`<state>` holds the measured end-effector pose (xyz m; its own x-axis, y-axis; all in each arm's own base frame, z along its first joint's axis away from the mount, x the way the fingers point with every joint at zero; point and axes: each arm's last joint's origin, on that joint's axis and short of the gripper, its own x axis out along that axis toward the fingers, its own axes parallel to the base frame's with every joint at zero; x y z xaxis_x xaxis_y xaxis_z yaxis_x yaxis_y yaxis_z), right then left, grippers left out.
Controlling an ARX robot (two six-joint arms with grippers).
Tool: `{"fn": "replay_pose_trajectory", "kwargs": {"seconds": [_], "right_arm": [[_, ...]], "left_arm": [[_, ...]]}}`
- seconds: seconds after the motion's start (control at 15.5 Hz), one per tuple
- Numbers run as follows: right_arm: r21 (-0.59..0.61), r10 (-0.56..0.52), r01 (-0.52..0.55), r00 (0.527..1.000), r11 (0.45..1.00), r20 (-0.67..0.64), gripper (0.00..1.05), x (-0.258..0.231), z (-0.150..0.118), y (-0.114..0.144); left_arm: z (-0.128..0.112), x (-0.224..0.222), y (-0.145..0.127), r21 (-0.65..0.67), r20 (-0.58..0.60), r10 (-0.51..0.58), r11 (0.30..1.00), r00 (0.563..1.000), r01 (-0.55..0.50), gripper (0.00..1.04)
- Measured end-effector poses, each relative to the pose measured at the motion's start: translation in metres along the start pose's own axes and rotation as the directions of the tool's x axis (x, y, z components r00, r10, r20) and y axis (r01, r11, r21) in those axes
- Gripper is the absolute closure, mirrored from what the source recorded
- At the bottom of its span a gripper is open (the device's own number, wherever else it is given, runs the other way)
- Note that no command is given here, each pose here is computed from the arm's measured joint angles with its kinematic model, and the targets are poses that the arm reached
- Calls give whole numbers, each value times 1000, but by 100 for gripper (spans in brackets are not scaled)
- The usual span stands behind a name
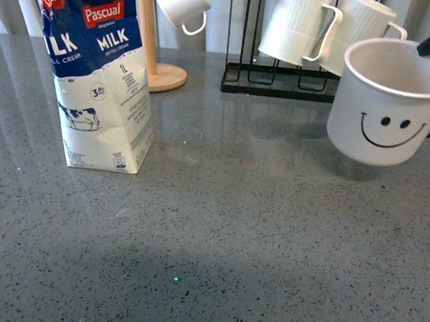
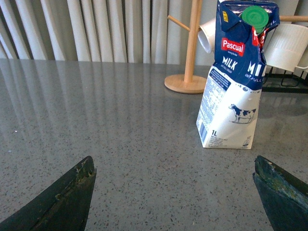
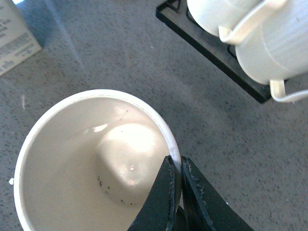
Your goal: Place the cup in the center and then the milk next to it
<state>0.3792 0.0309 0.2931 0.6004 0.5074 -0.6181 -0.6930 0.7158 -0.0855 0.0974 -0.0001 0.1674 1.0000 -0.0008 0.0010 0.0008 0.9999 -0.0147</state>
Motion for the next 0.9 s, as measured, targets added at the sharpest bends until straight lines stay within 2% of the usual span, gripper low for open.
{"fn": "replay_pose_trajectory", "kwargs": {"seconds": [0.39, 0.64, 0.9], "right_arm": [[-67, 100, -98, 995, 993, 13, 102, 17, 25, 43], [-58, 121, -125, 990, 990, -72, 102, 46, 16, 52], [-80, 153, -158, 985, 984, -75, 102, 56, 20, 64]], "left_arm": [[0, 0, 0, 0, 0, 0, 1000, 1000, 0, 7], [0, 0, 0, 0, 0, 0, 1000, 1000, 0, 7], [0, 0, 0, 0, 0, 0, 1000, 1000, 0, 7]]}}
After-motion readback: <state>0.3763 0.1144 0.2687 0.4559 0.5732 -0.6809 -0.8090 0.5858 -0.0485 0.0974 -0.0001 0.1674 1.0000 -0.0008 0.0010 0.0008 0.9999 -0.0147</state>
